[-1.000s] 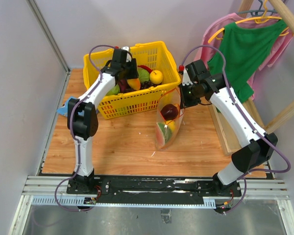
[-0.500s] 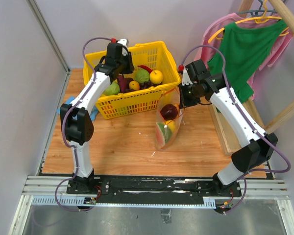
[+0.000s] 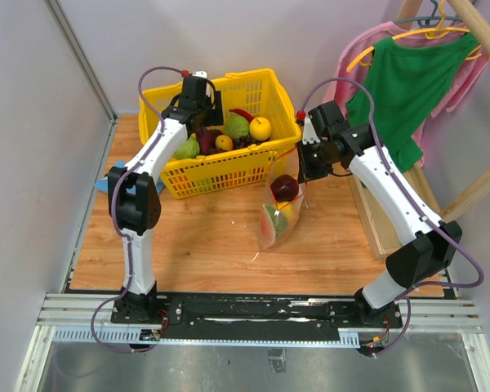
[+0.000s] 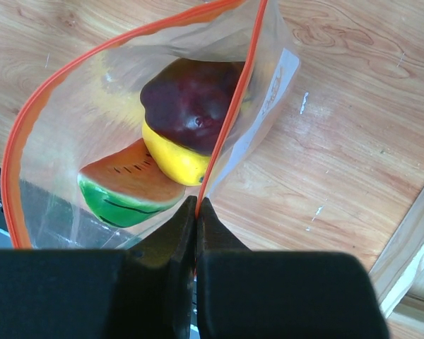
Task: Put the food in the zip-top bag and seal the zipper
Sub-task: Pick up the fake vegetable from the bin.
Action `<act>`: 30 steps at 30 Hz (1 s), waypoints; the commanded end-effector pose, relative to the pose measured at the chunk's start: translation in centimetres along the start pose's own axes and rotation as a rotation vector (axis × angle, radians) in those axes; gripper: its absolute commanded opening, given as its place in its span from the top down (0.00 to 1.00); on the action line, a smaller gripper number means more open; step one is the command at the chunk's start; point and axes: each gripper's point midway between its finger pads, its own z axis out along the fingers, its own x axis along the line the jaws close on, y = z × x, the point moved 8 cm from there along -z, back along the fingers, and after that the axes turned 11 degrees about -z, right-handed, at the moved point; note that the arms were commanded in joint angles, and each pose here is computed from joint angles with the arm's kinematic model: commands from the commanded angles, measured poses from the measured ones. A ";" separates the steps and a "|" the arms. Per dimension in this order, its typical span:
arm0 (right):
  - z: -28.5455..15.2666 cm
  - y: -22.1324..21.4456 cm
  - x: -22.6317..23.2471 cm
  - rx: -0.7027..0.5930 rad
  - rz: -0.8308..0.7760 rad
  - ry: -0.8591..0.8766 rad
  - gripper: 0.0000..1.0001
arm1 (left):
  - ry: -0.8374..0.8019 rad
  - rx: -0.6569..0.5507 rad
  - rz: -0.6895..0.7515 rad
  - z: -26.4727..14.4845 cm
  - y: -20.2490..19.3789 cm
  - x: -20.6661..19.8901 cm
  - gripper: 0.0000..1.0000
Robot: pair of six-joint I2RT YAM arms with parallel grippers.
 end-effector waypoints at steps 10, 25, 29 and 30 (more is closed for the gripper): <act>-0.1 -0.4 0.4 -0.011 -0.013 0.020 0.98 | 0.230 0.049 -0.074 8.2 -3.1 4.9 0.14; 0.1 -0.6 0.4 -0.008 -0.014 0.022 0.98 | 0.075 0.073 -0.012 9.3 -4.2 4.5 0.48; 0.0 -0.7 0.4 -0.009 -0.012 0.020 0.98 | 0.030 0.039 -0.009 6.9 -2.4 3.8 0.68; 0.0 -0.7 0.4 -0.009 -0.012 0.021 0.98 | 0.020 0.027 -0.006 6.2 -1.9 3.6 0.72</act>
